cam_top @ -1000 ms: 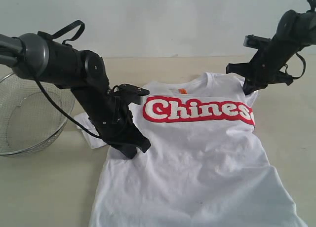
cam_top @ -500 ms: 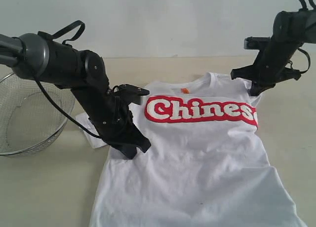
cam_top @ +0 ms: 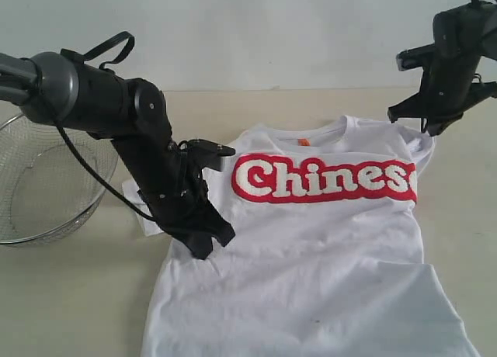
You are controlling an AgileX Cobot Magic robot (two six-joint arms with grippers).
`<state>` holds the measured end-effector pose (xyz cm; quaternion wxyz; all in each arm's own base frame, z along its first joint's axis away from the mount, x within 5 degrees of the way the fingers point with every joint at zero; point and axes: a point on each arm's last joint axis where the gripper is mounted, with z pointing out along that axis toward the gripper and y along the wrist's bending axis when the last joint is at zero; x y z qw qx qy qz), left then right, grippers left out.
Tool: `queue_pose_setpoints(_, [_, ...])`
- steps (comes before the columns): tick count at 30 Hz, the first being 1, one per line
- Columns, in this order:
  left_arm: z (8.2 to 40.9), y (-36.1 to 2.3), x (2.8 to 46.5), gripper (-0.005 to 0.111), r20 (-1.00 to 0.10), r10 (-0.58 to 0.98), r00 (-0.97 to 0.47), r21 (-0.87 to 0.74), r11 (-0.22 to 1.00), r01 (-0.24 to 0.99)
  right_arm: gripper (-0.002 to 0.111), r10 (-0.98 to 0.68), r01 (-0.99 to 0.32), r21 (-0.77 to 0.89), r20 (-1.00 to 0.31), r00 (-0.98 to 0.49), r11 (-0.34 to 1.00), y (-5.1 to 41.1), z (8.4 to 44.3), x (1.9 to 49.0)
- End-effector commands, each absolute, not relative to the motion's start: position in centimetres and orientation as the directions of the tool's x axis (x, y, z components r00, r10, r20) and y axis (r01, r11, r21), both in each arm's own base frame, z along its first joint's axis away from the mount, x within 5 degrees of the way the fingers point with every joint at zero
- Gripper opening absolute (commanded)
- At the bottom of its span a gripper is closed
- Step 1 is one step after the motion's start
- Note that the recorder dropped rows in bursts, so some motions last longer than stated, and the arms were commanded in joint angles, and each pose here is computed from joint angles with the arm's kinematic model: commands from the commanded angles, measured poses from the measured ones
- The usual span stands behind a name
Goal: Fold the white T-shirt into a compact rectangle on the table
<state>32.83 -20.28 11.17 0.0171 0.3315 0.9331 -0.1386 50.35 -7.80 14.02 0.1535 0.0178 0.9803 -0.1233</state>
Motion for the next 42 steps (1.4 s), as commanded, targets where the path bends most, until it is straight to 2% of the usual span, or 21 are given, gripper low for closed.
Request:
queue_pose_setpoints(1, [10.1, -20.0, 32.0, 0.005, -0.045, 0.648, -0.760, -0.247, 0.730, 0.637, 0.000, 0.041, 0.099, -0.185, -0.297, -0.954, 0.978, -7.8, 14.2, 50.5])
queue_pose_setpoints(5, [10.1, -20.0, 32.0, 0.005, -0.038, 0.644, -0.764, -0.250, 0.734, 0.631, 0.000, 0.117, 0.122, 0.000, -0.281, -0.952, 0.993, -6.2, 15.7, 50.5])
queue_pose_setpoints(13, [10.1, -20.1, 32.0, 0.005, -0.039, 0.642, -0.766, -0.253, 0.735, 0.629, 0.000, 0.138, 0.138, 0.011, -0.166, -0.976, 0.990, -6.0, 13.7, 49.1])
queue_pose_setpoints(18, [10.1, -20.1, 32.0, 0.005, -0.044, 0.641, -0.766, -0.250, 0.735, 0.630, 0.000, 0.158, 0.142, 0.142, -0.112, -0.981, 0.980, -4.6, 12.3, 48.4])
queue_pose_setpoints(21, [10.1, -20.1, 32.0, 0.005, -0.044, 0.641, -0.766, -0.250, 0.735, 0.630, 0.000, 0.166, 0.148, 0.162, -0.104, -0.981, 0.976, -4.4, 11.5, 48.1])
queue_pose_setpoints(25, [10.1, -20.1, 32.0, 0.005, -0.044, 0.641, -0.766, -0.250, 0.735, 0.630, 0.000, 0.130, 0.124, 0.066, -0.099, -0.987, 0.990, -5.2, 11.0, 47.8])
queue_pose_setpoints(31, [10.1, -20.1, 32.0, 0.005, -0.044, 0.641, -0.766, -0.250, 0.735, 0.630, 0.000, 0.045, 0.053, -0.183, -0.049, -0.998, 0.982, -7.3, 11.2, 47.2])
queue_pose_setpoints(42, [10.1, -20.1, 32.0, 0.005, -0.038, 0.642, -0.765, -0.253, 0.735, 0.629, 0.000, -0.017, 0.006, -0.348, -0.062, -0.998, 0.938, -8.8, 11.6, 47.4])
